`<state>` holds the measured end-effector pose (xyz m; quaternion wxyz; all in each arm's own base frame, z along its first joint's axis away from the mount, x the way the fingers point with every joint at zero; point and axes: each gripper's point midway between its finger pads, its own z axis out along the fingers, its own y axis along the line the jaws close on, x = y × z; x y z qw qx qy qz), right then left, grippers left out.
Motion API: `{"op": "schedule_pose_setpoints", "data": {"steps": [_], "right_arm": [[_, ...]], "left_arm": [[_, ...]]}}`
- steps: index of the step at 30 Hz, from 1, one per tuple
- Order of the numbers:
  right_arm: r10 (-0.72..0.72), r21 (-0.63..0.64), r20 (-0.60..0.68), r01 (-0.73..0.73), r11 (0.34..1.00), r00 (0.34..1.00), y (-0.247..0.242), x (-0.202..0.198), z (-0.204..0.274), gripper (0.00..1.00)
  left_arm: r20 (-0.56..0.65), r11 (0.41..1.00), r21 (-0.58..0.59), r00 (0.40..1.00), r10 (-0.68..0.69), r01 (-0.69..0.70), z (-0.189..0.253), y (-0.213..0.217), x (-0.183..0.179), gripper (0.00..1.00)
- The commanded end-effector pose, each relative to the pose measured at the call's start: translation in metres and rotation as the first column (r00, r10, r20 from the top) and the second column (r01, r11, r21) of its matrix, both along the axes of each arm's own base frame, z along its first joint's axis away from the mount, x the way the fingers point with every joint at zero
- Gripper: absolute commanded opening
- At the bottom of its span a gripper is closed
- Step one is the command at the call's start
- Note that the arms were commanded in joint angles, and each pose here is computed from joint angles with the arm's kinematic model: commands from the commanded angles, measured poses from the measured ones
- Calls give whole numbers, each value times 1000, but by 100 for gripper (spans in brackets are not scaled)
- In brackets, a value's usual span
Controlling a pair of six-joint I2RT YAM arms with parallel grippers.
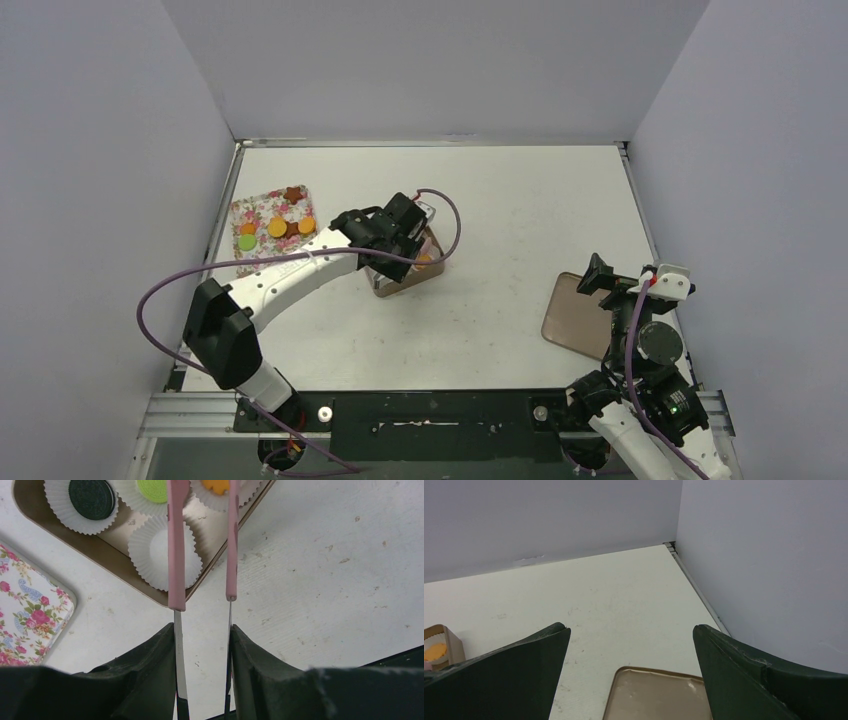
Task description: Pack the cookies
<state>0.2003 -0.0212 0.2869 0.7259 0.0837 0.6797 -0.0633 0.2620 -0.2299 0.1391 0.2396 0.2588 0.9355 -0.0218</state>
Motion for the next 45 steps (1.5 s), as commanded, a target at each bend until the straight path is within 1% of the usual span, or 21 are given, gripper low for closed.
{"op": "schedule_pose_setpoints", "data": {"steps": [1, 7, 13, 19, 26, 34, 37, 40, 45], "right_arm": [[-2, -3, 8, 2, 1000, 1000, 0, 1, 3, 100], [-1, -4, 9, 1, 1000, 1000, 0, 2, 3, 100], [8, -3, 13, -8, 1000, 1000, 2, 1, 3, 100], [16, 7, 32, -16, 1000, 999, 2, -1, 6, 100], [31, 17, 57, -32, 999, 998, 2, -4, 9, 100], [44, 37, 98, -48, 998, 994, 1, -11, 16, 100], [48, 39, 105, -52, 998, 993, 1, -12, 16, 100], [50, 42, 110, -55, 998, 993, 1, -13, 17, 100], [48, 40, 109, -53, 998, 993, 1, -12, 16, 100]], "left_arm": [[102, 993, -87, 991, 83, -74, 42, 7, 16, 33], [115, 974, -119, 972, 207, -193, 51, 42, 26, 31], [114, 925, -129, 921, 372, -358, 55, 97, 35, 31], [99, 850, -96, 844, 527, -519, 50, 154, 39, 32], [94, 725, -75, 719, 689, -685, 42, 216, 41, 32], [118, 619, -82, 609, 784, -781, 33, 253, 52, 33], [130, 583, -84, 571, 811, -808, 26, 263, 57, 36], [132, 565, -85, 553, 823, -820, 20, 269, 62, 38], [123, 564, -92, 553, 824, -820, 11, 268, 72, 41]]}}
